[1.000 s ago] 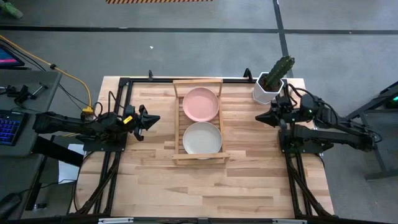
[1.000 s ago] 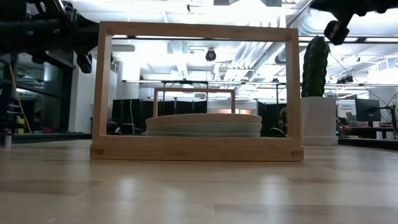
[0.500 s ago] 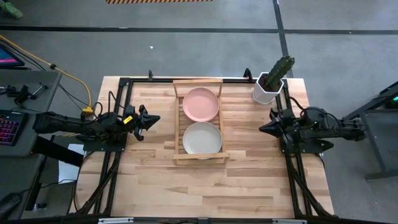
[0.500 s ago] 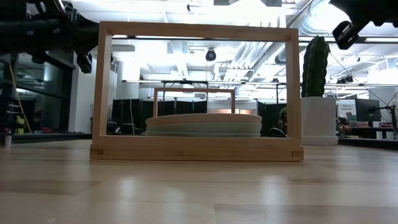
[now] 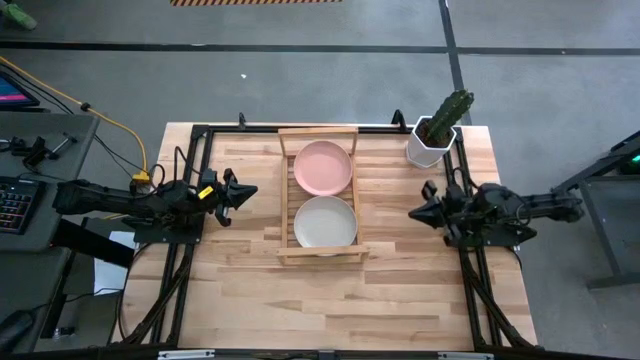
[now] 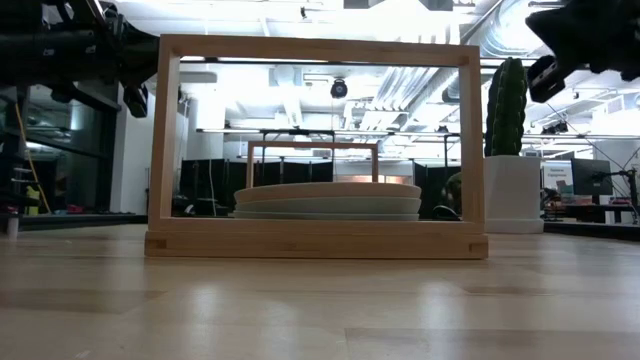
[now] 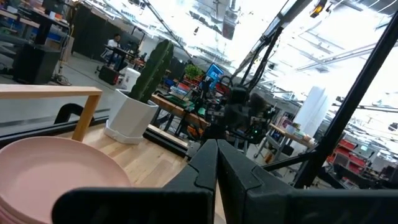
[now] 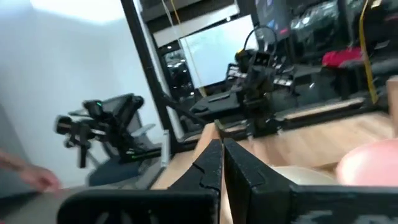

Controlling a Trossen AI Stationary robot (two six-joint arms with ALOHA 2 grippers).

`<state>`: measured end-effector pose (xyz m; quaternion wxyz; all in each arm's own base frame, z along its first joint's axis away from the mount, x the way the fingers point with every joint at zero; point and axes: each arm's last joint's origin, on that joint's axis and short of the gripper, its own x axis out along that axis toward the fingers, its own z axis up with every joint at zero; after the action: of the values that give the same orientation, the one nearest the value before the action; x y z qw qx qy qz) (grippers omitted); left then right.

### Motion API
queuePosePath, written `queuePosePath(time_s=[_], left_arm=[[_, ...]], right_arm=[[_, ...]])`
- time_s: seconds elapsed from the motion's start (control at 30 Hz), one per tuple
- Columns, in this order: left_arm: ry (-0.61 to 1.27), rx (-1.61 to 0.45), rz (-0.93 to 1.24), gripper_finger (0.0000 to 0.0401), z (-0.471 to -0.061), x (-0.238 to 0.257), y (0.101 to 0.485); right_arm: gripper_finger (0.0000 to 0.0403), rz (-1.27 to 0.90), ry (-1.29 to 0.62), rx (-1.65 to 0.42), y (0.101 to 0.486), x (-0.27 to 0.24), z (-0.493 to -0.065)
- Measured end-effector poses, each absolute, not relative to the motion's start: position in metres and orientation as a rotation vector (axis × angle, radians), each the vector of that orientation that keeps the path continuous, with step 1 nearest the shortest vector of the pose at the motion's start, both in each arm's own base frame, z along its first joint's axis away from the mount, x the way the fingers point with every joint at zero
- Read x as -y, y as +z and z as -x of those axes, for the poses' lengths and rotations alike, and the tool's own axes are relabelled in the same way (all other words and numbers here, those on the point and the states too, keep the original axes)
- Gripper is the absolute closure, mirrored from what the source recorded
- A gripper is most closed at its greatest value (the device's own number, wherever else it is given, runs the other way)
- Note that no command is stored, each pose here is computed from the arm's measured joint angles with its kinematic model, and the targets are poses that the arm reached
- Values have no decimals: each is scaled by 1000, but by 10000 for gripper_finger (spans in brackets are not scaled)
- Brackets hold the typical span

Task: Place and stack plates onto a shelf
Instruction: Return to Home Position

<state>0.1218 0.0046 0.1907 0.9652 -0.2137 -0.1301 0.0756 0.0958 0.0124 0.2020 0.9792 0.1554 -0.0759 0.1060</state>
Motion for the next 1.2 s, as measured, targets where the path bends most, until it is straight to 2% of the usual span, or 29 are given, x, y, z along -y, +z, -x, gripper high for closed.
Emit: queuePosePath(time_s=[0.13,0.33,0.87,1.2], left_arm=[[153,263,433,400,-122,-5,191],[153,263,433,400,-122,-5,191],[153,263,433,400,-122,-5,191],[153,262,431,400,-122,-5,191]], right_arm=[[403,-226,170,124,196,-10,-97],[403,-218,154,17,185,-7,-98],[403,-195,195,13,170,-8,-101],[403,-205,147,-64,163,-7,-102]])
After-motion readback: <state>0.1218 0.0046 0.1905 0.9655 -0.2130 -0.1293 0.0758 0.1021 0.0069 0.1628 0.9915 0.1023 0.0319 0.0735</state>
